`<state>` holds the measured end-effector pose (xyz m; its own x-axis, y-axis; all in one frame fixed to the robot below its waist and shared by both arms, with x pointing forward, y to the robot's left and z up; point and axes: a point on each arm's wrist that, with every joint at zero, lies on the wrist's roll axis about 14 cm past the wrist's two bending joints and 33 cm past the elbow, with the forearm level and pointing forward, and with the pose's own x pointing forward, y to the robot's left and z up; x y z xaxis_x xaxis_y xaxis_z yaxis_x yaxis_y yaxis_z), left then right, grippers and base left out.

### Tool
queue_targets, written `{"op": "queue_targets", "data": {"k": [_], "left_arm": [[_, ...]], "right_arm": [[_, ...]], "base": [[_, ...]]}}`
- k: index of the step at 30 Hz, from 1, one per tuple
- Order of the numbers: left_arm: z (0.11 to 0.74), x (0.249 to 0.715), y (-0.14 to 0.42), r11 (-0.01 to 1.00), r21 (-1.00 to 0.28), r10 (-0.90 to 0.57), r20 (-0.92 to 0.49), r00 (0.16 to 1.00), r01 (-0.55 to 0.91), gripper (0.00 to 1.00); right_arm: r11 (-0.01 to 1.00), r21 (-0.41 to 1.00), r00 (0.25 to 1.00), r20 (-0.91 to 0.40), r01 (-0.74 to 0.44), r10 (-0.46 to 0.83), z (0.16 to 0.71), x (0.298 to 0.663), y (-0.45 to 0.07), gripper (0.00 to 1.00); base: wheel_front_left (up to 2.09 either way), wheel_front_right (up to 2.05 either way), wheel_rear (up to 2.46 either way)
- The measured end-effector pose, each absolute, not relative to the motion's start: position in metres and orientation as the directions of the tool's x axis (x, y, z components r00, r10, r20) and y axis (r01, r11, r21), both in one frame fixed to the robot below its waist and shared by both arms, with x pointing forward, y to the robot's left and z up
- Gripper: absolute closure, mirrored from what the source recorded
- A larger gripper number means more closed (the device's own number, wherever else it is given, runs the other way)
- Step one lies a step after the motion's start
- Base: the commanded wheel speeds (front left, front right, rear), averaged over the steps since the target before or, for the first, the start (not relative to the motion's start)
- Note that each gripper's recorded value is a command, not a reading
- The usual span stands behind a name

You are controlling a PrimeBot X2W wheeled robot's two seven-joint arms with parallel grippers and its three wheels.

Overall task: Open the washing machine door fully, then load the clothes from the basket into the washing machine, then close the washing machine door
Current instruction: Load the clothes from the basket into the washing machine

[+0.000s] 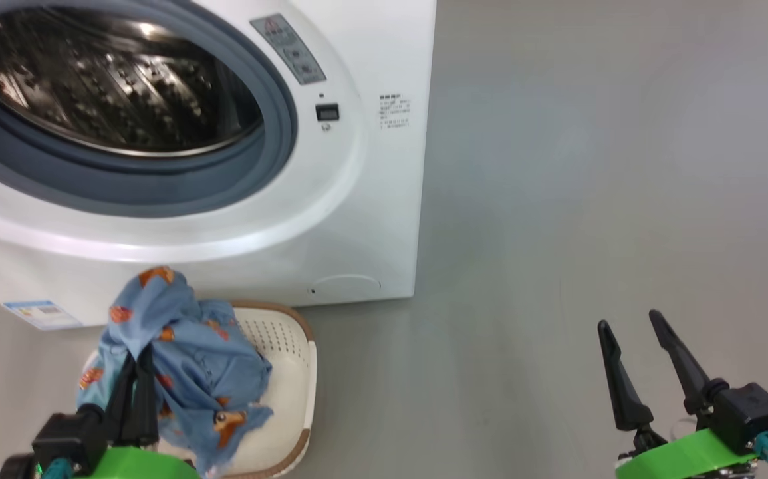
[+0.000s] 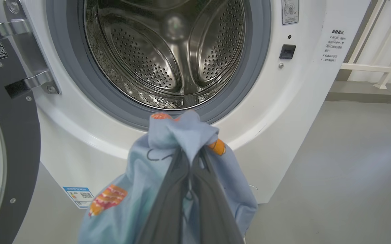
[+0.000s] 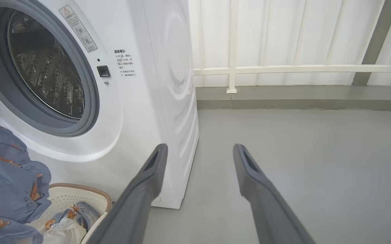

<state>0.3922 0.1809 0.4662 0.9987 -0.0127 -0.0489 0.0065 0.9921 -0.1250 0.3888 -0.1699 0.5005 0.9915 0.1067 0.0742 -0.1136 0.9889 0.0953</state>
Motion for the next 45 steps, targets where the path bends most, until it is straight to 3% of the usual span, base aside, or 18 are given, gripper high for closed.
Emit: {"op": "queue_targets", "data": {"k": [19, 45], "left_arm": [[0.489, 0.354, 0.180, 0.992, -0.123, -0.020, -0.014, 1.000, 0.019, 1.00], [0.486, 0.347, 0.181, 0.991, -0.136, -0.014, -0.034, 0.999, 0.009, 1.00]], "right_arm": [[0.985, 0.118, 0.989, 0.092, -0.128, 0.118, 0.512, 0.357, -0.160, 0.00], [0.984, 0.125, 0.989, 0.089, -0.129, 0.118, 0.513, 0.354, -0.157, 0.00]], "base": [[0.00, 0.00, 0.00], [0.00, 0.00, 0.00]]}}
